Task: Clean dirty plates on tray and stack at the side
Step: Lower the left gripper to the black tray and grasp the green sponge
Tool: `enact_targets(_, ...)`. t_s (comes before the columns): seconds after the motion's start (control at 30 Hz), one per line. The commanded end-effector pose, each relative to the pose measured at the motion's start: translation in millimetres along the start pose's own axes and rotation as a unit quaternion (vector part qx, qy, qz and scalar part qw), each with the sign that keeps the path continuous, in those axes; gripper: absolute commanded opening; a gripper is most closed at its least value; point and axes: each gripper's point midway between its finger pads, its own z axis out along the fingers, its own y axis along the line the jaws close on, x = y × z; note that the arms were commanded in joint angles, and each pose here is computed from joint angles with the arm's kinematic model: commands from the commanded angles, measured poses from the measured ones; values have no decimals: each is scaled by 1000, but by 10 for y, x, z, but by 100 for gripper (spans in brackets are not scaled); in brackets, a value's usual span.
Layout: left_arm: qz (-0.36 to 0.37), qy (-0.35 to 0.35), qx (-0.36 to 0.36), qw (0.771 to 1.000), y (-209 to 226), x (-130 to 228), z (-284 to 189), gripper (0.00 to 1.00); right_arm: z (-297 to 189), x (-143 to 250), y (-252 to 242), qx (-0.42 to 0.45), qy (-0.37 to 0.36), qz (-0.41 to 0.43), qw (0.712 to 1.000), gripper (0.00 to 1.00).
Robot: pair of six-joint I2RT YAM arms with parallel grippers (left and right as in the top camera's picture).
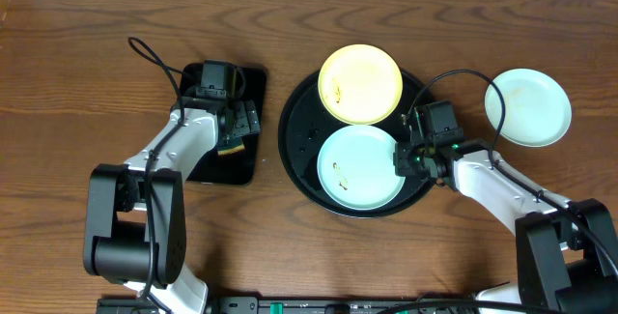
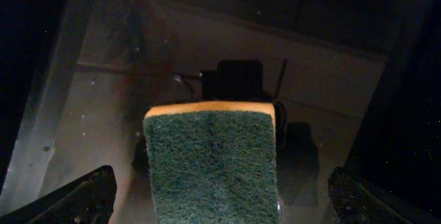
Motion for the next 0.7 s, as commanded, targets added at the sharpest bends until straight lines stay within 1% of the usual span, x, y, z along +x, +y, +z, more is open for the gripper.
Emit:
enact_targets(0.0, -42, 9, -11, 999, 47, 33, 16, 98, 23, -21, -51, 14, -10, -19, 1000, 23)
enact_targets(0.13, -37, 39, -23, 998, 104, 181, 7, 98, 21, -78, -35, 12, -22, -32, 999, 26)
enact_targets(0.2, -24, 54, -29, 998, 136, 266, 11, 97, 21, -77, -35, 12, -22, -32, 999, 27)
enact_targets(0.23, -22, 56, -29, 998, 139, 283, 16, 90, 21, -77, -35, 12, -22, -31, 999, 27)
enact_targets(0.3, -22, 60, -31, 997, 149, 321, 27, 71, 21, -77, -35, 12, -22, -31, 999, 27)
enact_targets(0.33, -21, 62, -32, 997, 152, 341, 32, 61, 21, -77, -34, 11, -22, -31, 999, 27)
enact_targets(0.37, -20, 65, -32, 997, 159, 364, 39, 48, 21, -77, -34, 11, -22, -31, 999, 28)
enact_targets(0.4, -20, 68, -34, 997, 171, 395, 50, 39, 21, -78, -34, 11, -22, -31, 999, 29)
enact_targets(0.43, -20, 69, -34, 997, 176, 412, 59, 37, 21, -78, -34, 11, -22, -31, 999, 29)
enact_targets(0.53, -20, 69, -35, 997, 196, 491, 117, 38, 21, -77, -34, 11, -22, -31, 999, 29)
enact_targets(0.57, -20, 68, -34, 997, 199, 503, 131, 47, 21, -78, -34, 11, -22, -31, 999, 29)
enact_targets(0.6, -20, 65, -33, 997, 197, 502, 142, 65, 21, -77, -34, 11, -22, -31, 999, 29)
enact_targets(0.63, -21, 61, -31, 997, 190, 485, 147, 73, 21, -77, -34, 11, -22, -31, 999, 29)
enact_targets(0.67, -22, 53, -28, 998, 175, 446, 153, 76, 21, -77, -34, 11, -22, -31, 999, 29)
